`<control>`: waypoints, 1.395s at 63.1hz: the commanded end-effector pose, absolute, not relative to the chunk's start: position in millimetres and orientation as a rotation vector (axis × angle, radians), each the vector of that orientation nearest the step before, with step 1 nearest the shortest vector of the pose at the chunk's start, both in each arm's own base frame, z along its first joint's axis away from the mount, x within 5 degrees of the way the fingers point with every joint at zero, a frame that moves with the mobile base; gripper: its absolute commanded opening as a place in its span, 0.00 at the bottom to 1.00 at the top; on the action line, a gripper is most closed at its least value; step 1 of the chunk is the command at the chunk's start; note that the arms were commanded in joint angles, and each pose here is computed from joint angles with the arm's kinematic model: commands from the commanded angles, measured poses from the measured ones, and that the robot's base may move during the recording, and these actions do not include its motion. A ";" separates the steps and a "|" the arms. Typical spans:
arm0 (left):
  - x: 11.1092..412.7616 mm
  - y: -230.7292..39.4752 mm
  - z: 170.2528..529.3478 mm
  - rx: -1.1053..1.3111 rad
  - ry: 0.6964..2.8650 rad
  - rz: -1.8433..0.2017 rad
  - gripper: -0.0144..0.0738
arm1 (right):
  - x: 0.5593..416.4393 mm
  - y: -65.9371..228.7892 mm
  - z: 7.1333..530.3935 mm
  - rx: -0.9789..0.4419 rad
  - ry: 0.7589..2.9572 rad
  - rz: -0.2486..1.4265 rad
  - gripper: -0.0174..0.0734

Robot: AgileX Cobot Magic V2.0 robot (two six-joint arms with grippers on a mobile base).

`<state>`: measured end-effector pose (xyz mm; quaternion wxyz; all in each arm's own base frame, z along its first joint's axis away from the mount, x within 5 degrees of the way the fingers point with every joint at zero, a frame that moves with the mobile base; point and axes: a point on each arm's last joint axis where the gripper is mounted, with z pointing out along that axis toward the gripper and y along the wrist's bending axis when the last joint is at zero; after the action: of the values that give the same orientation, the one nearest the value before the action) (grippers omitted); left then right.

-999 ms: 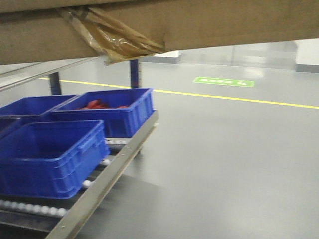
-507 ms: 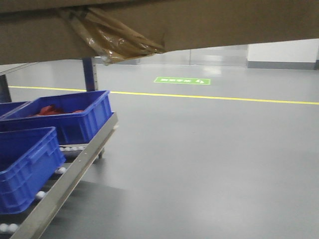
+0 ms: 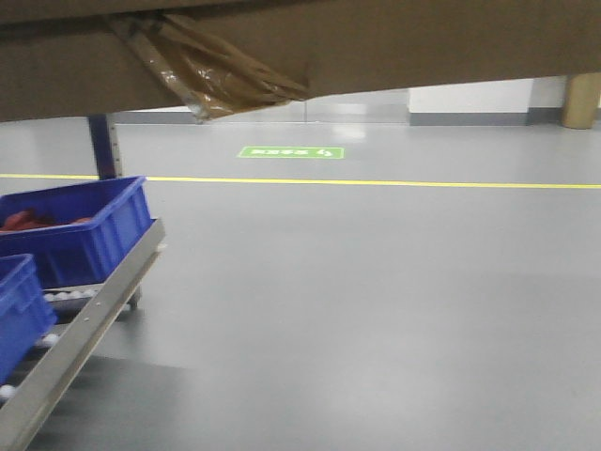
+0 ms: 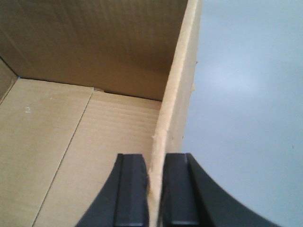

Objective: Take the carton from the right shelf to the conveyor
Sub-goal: 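Hold the carton with both grippers while the base drives to the conveyor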

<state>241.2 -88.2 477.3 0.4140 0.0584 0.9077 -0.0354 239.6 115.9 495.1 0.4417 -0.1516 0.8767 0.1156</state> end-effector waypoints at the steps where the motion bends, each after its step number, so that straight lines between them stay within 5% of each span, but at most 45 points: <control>1: 238.5 -90.0 481.3 0.173 2.253 -0.106 0.14 | 235.6 114.5 506.4 -0.384 2.082 0.298 0.11; 88: 238.9 -88.8 481.5 0.172 2.249 -0.087 0.14 | 235.4 115.1 506.3 -0.384 2.083 0.308 0.11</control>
<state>241.3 -87.7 477.4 0.4149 0.0583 0.9074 -0.0326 239.5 116.0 495.1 0.4417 -0.1516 0.8765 0.1167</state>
